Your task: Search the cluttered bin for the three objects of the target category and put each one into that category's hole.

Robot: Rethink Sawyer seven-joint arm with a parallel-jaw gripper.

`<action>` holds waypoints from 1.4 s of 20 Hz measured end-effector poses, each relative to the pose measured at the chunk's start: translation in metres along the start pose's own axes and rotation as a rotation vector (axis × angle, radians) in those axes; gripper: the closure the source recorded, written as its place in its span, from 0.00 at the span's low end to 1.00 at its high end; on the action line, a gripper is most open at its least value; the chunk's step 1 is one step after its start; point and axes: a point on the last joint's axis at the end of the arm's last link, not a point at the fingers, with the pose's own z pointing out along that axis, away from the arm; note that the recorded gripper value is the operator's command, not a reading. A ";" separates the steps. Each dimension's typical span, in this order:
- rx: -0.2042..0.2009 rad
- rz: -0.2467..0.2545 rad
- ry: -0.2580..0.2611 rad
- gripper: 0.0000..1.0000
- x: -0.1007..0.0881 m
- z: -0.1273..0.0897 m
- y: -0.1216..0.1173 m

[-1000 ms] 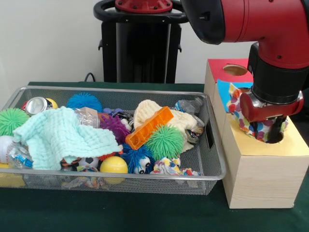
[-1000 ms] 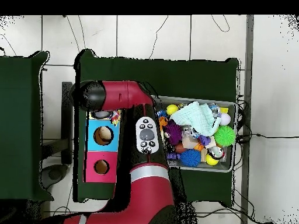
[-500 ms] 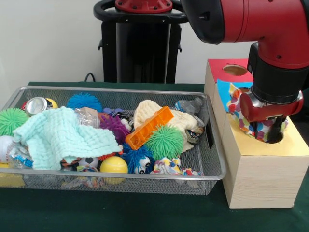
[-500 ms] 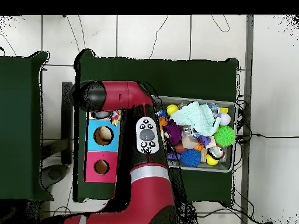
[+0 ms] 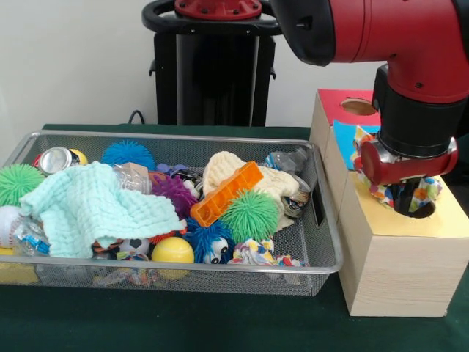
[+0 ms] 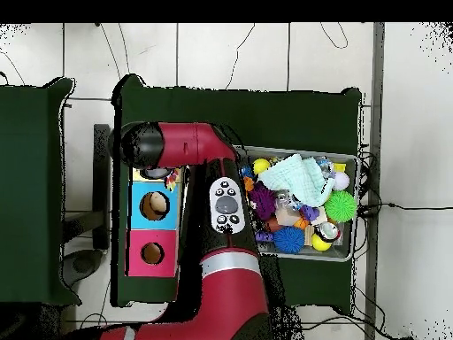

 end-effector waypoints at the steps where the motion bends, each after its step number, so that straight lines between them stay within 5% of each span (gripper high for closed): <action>1: 0.000 0.002 -0.001 1.00 0.000 0.000 -0.002; 14: -0.022 0.019 -0.018 1.00 0.003 -0.021 -0.006; 21: -0.041 0.072 -0.101 1.00 0.004 -0.068 -0.035; 28: -0.010 0.101 -0.182 1.00 0.001 -0.116 -0.062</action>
